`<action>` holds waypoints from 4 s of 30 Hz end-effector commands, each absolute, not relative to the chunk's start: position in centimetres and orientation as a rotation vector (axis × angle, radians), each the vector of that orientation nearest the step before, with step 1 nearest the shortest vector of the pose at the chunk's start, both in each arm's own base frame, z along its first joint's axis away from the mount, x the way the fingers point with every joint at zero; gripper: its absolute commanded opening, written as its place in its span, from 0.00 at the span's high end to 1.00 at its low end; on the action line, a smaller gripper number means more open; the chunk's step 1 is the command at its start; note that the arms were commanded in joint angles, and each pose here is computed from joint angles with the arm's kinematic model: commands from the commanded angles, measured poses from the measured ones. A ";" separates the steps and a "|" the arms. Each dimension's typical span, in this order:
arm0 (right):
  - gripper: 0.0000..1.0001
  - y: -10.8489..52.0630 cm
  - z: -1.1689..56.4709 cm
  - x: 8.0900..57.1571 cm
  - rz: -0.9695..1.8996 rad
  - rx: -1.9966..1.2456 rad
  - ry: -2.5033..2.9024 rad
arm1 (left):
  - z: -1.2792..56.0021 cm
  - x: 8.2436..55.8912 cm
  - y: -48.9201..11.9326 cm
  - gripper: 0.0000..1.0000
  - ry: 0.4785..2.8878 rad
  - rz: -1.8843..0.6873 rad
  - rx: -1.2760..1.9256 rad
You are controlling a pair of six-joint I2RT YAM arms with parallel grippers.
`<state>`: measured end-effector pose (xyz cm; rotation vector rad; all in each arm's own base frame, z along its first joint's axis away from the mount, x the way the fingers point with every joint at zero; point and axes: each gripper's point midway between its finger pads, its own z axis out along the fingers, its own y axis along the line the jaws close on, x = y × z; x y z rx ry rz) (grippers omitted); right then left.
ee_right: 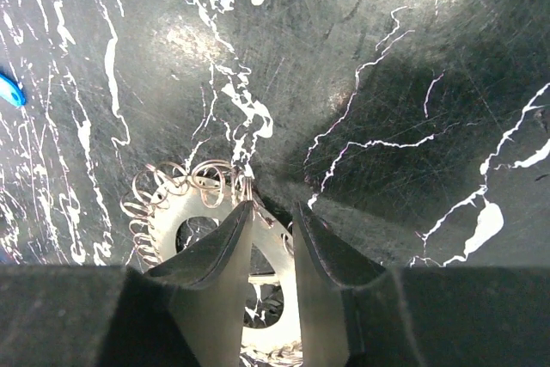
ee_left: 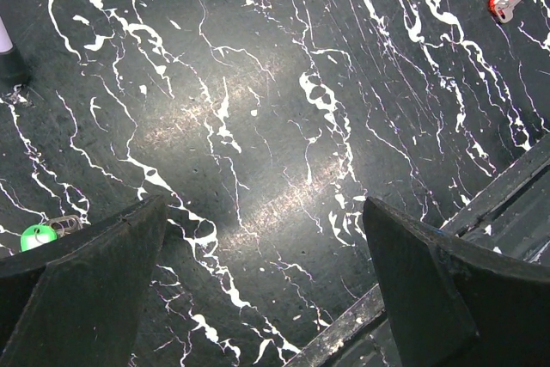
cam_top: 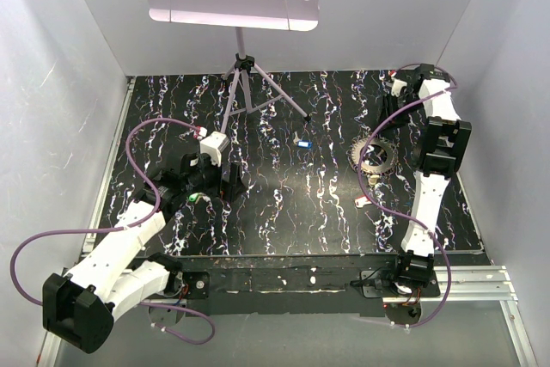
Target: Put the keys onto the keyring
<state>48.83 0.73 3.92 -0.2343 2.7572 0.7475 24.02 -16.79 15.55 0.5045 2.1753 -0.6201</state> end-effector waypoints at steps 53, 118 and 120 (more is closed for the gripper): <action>0.99 3.8 6.7 47.8 0.792 -0.384 2.713 | 16.6 24.2 -17.2 0.02 2.131 -0.662 0.512; 0.99 29.6 27.7 18.9 1.287 -1.746 1.626 | 29.5 17.0 -22.8 0.06 1.549 -1.522 0.395; 0.99 30.0 27.4 18.0 1.305 -1.780 1.612 | 28.7 16.7 -23.0 0.12 1.559 -1.545 0.411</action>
